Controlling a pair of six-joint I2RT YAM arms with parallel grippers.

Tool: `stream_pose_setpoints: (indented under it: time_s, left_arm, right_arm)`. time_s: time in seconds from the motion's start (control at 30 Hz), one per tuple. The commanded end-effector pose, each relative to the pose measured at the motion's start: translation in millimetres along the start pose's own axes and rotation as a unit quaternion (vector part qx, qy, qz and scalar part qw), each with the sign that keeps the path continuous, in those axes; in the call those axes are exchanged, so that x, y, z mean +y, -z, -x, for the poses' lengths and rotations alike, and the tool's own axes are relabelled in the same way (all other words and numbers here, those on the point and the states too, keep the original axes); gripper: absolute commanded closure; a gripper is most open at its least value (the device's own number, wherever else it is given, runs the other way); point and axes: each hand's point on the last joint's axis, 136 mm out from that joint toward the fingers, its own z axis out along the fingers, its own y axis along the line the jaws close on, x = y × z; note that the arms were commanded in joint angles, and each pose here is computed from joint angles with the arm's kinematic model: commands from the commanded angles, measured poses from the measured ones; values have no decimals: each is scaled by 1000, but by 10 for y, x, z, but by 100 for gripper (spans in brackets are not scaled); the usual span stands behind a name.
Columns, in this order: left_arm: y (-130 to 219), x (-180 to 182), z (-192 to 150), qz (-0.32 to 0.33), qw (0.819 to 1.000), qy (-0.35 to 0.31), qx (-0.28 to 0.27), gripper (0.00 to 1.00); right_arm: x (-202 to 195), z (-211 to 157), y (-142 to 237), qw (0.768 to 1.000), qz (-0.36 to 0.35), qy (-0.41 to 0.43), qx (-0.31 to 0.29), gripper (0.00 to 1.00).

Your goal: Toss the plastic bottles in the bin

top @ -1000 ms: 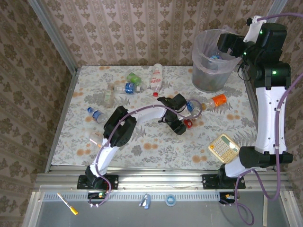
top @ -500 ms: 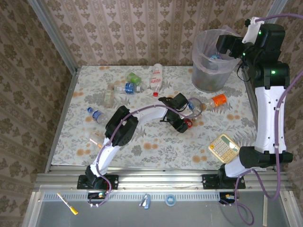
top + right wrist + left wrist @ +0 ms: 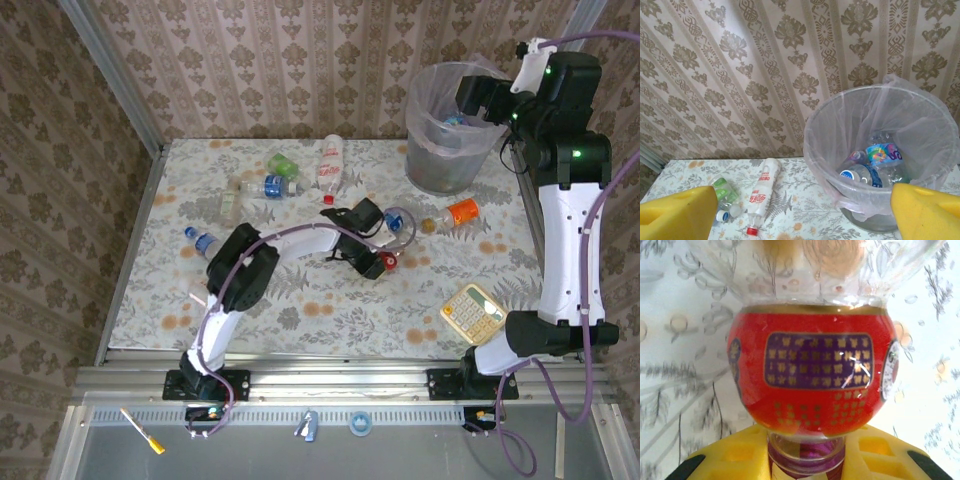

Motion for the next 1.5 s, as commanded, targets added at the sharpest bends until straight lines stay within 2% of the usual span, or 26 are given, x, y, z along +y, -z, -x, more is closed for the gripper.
stream_pose_setpoints:
  time_s: [0.0,0.37,0.67,0.93,1.1,1.3,1.47]
  left_arm:
    - [364,-174,203,-14,997,-39,-66,75]
    - [923,-344,334,-14,986,-73,-149,76]
    - [1631,-375,665,23,966,-96,-237,77]
    - [2033,-429,863,53,951,-122,-278,77]
    - [2224,-429,936,63,944,-128,-297,77]
    - [2408,-370,989,63,938,-121,-318,77]
    - [2530,-353,1026,65,933,-123,-331,77]
  right_arm:
    - [72,53,83,1000,18,-1,-13,9]
    - [166,-57,52,998,47,-30,15,9]
    - [413,-234,-12,987,120,-63,91,9]
    - [728,-544,-91,951,220,-118,183,11]
    - [884,-849,-121,924,259,-142,242,13]
    - [1089,-1267,-113,899,280,-140,307,17]
    - [1173,-1507,-146,891,280,-129,334,20]
